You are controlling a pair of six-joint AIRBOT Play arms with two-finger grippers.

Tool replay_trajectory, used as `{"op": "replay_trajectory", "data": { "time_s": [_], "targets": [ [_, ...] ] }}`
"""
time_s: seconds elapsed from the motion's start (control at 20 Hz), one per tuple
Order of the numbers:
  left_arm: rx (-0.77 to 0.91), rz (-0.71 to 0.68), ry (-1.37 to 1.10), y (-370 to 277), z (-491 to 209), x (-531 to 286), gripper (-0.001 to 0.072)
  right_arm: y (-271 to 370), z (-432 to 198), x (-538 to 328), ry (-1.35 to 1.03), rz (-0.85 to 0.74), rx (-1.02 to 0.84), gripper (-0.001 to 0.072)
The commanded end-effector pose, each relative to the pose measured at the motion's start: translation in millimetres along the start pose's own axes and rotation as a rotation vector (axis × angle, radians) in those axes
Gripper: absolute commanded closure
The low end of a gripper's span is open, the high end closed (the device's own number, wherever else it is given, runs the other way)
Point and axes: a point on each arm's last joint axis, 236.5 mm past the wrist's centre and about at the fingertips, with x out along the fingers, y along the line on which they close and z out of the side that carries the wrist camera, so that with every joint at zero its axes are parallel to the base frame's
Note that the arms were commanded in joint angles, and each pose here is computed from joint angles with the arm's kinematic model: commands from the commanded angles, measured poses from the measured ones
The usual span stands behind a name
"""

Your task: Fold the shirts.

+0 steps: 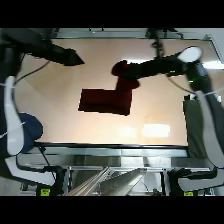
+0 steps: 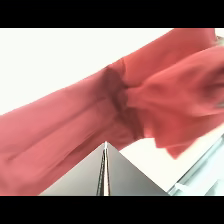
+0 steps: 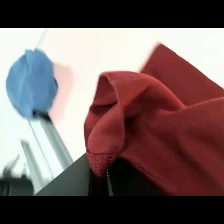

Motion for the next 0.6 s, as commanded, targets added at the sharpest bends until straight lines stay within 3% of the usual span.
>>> {"op": "replay_trajectory", "data": {
  "time_s": [0.0,0.15,0.2,0.25,0.5,0.55],
  "targets": [
    [-0.061,0.085,-0.095,14,-15,-72,0.0692,-4,-21,136,-0.074,-0.049,0.013,0.0691],
    [-0.090,0.109,-0.096,20,-38,-84,0.0693,-20,-58,232,-0.167,-0.140,0.013,0.0675],
    [-0.108,0.110,-0.087,22,-46,-84,0.0693,-21,-73,249,-0.159,-0.152,0.003,0.0440],
    [-0.125,0.108,-0.074,22,-56,-84,0.0693,-24,-84,258,-0.140,-0.160,-0.009,0.0256],
    [-0.172,0.127,-0.087,25,-77,-89,0.0693,-36,-59,191,-0.021,-0.112,-0.072,0.0266],
    [-0.170,0.131,-0.086,24,-78,-90,0.0692,-41,-48,162,0.002,-0.111,-0.072,0.0352]
  ]
}}
